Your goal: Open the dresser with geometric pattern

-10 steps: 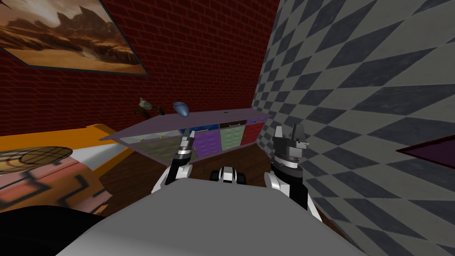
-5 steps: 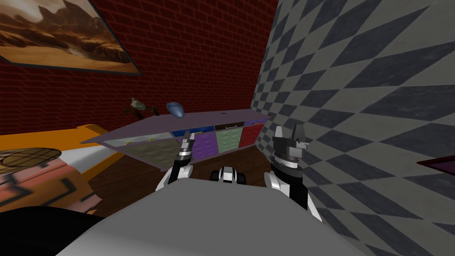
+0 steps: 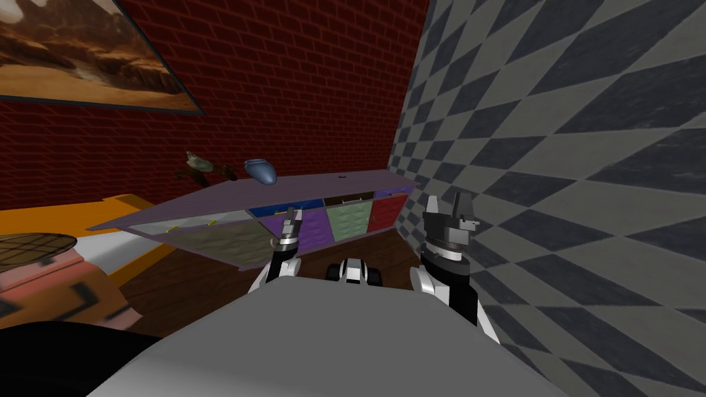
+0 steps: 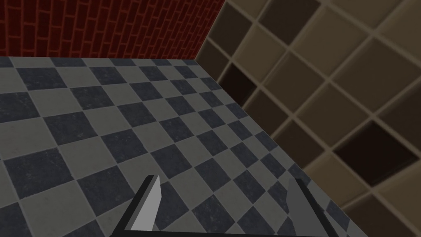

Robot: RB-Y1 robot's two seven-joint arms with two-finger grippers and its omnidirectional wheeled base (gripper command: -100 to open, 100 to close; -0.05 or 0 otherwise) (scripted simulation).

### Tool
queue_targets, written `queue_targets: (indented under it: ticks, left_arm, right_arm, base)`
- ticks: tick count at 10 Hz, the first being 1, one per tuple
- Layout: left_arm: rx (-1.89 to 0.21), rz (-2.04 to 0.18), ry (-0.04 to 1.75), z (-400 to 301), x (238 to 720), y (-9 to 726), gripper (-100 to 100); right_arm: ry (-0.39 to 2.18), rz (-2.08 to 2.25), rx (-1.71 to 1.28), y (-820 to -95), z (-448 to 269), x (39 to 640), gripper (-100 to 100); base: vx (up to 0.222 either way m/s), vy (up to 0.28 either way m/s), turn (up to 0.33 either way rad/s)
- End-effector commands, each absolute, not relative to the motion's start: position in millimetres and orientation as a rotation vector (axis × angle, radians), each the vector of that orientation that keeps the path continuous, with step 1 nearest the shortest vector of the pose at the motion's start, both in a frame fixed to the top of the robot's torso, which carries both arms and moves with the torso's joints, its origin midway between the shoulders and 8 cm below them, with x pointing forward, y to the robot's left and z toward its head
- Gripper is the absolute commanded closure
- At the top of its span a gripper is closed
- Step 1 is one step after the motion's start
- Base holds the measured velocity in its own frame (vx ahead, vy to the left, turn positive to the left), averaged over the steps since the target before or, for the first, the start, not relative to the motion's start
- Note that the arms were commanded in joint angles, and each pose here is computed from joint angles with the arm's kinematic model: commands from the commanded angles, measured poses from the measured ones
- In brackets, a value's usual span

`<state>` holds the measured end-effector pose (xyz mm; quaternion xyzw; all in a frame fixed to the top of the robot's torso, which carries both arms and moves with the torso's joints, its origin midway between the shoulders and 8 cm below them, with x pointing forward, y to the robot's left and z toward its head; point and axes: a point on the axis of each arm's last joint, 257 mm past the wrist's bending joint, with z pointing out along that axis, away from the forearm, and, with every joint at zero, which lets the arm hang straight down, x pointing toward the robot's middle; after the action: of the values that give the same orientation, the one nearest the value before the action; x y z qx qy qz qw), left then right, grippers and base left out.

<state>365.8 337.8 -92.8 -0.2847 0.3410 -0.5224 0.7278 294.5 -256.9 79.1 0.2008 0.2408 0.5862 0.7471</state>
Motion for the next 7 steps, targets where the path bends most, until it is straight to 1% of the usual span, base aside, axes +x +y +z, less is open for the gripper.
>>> queue_targets:
  ticks: [1,3,5,7]
  left_arm:
    - [-0.656,-1.153,0.743,-110.0,364.8,346.3,-100]
    - [-0.677,-1.152,0.741,-122.5,364.4,351.7,-100]
    - [-0.695,-1.152,0.735,-132.6,363.4,356.5,-100]
    - [-0.723,-1.153,0.719,-149.4,360.7,365.1,-100]
  right_arm:
    - [0.527,1.282,0.439,-256.9,79.1,294.5,0]
    - [0.527,1.282,0.439,-256.9,79.1,294.5,0]
    - [0.527,1.282,0.439,-256.9,79.1,294.5,0]
    - [0.527,1.282,0.439,-256.9,79.1,294.5,0]
  base:
    - [0.109,-0.109,0.024]
    - [0.084,-0.102,0.016]
    - [0.140,-0.152,0.027]
    - [0.105,-0.136,0.026]
